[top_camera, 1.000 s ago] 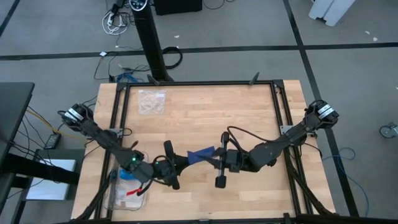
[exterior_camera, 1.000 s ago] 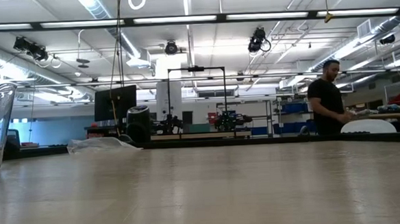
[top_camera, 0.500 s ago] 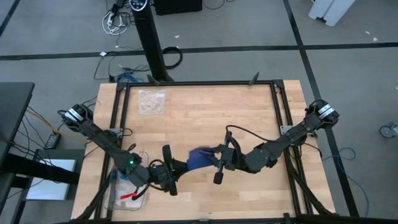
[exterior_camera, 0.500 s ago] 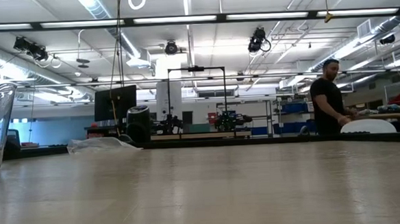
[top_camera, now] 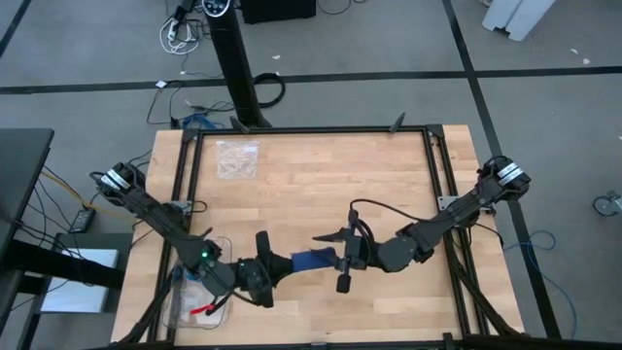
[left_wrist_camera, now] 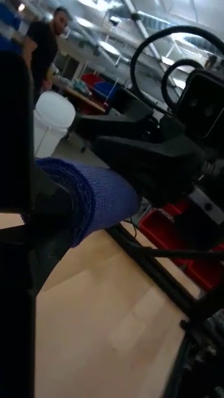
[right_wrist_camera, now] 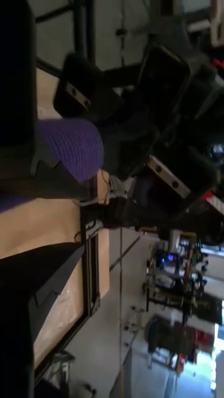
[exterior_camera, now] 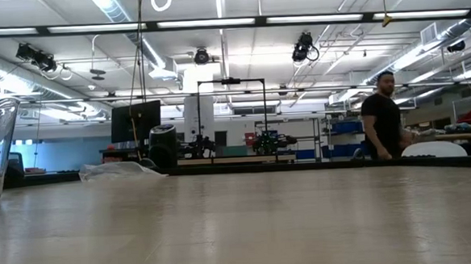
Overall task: Roll bandage
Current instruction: Roll the blue bandage
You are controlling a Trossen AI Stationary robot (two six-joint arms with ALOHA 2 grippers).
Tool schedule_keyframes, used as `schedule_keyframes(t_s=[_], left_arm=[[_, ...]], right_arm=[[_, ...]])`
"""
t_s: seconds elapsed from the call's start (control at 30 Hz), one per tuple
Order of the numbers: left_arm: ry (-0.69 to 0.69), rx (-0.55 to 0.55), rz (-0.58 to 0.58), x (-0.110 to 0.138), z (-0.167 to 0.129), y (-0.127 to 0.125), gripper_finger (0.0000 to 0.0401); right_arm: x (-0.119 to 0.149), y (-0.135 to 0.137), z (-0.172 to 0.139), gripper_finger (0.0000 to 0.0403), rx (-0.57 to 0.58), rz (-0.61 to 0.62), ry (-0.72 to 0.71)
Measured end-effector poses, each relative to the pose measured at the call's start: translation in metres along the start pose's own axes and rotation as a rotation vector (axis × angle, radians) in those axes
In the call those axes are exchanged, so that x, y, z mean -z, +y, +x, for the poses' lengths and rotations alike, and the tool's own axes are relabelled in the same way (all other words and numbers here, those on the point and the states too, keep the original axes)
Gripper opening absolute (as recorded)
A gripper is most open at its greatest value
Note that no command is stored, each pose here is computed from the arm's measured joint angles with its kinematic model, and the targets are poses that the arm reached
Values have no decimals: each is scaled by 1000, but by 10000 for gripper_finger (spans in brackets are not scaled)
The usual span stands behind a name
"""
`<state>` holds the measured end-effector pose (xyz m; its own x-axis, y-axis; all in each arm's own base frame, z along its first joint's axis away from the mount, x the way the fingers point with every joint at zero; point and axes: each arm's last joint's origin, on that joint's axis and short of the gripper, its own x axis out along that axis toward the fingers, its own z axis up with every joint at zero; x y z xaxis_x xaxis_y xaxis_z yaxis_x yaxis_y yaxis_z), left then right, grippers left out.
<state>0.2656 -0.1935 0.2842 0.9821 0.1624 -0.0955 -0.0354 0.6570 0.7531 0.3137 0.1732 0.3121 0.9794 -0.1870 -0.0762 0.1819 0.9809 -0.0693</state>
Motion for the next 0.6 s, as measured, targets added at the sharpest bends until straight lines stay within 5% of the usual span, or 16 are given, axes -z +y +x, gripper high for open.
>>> schedule_keyframes(t_s=[0.23, 0.47, 0.6], left_arm=[[-1, 25, 254, 0, 1, -15, 16], [-31, 47, 298, -1, 3, -19, 16], [-47, 39, 311, -2, 3, -17, 16]], right_arm=[[-14, -5, -9, 97, -95, -55, -36], [-7, -22, 6, 10, -277, -6, 51], [0, -31, 12, 13, -316, 55, 130]])
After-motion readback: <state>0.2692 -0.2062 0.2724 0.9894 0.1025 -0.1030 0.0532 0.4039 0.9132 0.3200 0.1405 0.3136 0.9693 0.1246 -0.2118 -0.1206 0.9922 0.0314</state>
